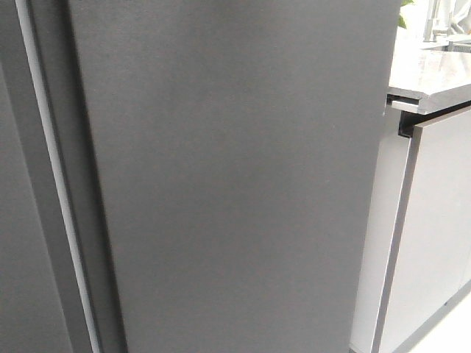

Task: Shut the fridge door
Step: 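Push the grey door toward the fridge body with both grippers, then keep both grippers pressed on the shut door to seat it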

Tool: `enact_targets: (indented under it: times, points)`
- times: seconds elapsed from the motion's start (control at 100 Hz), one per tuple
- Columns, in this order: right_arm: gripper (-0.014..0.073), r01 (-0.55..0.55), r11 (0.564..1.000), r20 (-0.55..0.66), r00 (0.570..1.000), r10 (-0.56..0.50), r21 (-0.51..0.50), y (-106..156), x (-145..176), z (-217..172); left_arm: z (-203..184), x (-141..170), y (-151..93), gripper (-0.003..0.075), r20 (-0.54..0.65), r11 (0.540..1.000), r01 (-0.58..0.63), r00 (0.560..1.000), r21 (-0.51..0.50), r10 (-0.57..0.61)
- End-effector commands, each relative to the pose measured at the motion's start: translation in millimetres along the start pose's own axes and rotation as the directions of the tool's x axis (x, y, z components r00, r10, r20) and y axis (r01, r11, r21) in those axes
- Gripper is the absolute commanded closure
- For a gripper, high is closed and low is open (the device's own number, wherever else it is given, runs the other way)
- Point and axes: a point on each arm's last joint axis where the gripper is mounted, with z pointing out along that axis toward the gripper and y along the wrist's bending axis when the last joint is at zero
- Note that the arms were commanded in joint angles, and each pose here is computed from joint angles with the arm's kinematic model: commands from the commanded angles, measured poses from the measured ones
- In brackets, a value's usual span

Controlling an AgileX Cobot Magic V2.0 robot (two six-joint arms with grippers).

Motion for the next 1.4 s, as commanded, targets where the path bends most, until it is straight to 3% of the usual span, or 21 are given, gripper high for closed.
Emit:
enact_targets:
  times: [0.0, 0.2, 0.38, 0.58, 0.869, 1.089, 1.389]
  points:
    - [0.0638, 0.01, 0.997, 0.167, 0.986, -0.023, 0.08, -5, -32, -57, -1, 5, 1, 0.074, 0.046, 1.0, 0.008, 0.999, -0.004, -0.008]
    - [0.0638, 0.005, 0.984, 0.137, 0.99, -0.029, 0.176, -10, 0, -126, -1, 5, 1, 0.074, 0.046, 1.0, 0.008, 0.999, -0.004, -0.008]
    - [0.0638, -0.02, 0.973, 0.236, 0.971, -0.036, 0.23, 15, 34, -193, -1, 5, 1, 0.074, 0.046, 1.0, 0.008, 0.999, -0.004, -0.008]
    - [0.0638, -0.087, 0.973, 0.36, 0.933, 0.004, 0.214, 43, 71, -247, -1, 5, 1, 0.074, 0.046, 1.0, 0.008, 0.999, -0.004, -0.008]
    - [0.0639, -0.111, 0.972, 0.399, 0.917, 0.02, 0.208, 55, 119, -267, -1, 5, 1, 0.074, 0.046, 1.0, 0.008, 0.999, -0.004, -0.008]
    - [0.064, -0.1, 0.98, 0.318, 0.947, 0.041, 0.173, 59, 132, -263, -1, 5, 1, 0.074, 0.046, 1.0, 0.008, 0.999, -0.004, -0.008]
    - [0.064, -0.099, 0.981, 0.311, 0.95, 0.042, 0.169, 59, 132, -263, -1, 5, 1, 0.074, 0.046, 1.0, 0.008, 0.999, -0.004, -0.008]
